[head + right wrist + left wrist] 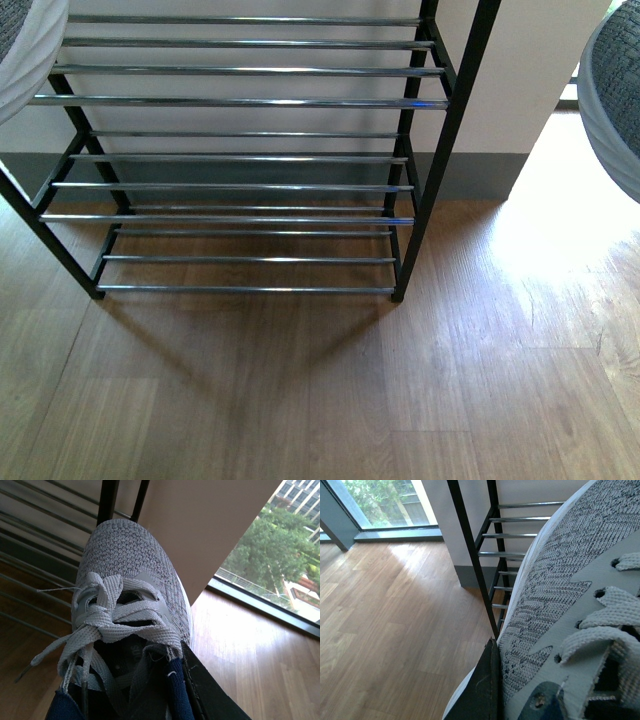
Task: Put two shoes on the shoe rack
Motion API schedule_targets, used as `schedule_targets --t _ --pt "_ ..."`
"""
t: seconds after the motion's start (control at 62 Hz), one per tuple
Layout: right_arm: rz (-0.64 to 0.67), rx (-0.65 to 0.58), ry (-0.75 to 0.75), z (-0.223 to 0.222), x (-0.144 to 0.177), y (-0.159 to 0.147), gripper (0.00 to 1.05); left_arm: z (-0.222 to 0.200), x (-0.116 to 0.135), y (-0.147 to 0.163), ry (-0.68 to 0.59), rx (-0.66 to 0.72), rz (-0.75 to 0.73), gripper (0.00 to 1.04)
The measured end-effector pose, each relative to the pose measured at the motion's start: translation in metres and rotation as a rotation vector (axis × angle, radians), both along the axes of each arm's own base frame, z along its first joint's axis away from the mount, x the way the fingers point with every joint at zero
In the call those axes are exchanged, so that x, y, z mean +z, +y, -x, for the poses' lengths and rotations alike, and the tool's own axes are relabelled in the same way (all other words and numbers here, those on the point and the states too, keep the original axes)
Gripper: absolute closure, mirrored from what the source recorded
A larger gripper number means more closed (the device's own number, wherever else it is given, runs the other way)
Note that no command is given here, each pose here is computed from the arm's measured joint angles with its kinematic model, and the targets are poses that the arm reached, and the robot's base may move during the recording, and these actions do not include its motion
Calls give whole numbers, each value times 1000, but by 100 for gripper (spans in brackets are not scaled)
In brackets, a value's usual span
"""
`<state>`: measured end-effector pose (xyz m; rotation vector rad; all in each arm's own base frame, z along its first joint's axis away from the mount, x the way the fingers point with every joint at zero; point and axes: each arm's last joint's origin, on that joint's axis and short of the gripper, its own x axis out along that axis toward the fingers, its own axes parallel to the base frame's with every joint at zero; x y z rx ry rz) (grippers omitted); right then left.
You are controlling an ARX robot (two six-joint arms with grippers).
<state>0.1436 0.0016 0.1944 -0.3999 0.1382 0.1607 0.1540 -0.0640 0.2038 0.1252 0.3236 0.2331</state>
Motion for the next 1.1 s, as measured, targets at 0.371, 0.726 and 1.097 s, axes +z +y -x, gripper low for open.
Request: schedule_targets --t 0.371,0.726,1.097 --pt "0 0 3 0 -1 0 104 0 -1 0 3 0 -1 103" --pt "0 0 3 0 -1 0 104 0 -1 0 2 1 -2 103" --pt "0 0 2 0 0 0 104 0 -1 0 2 2 -3 103"
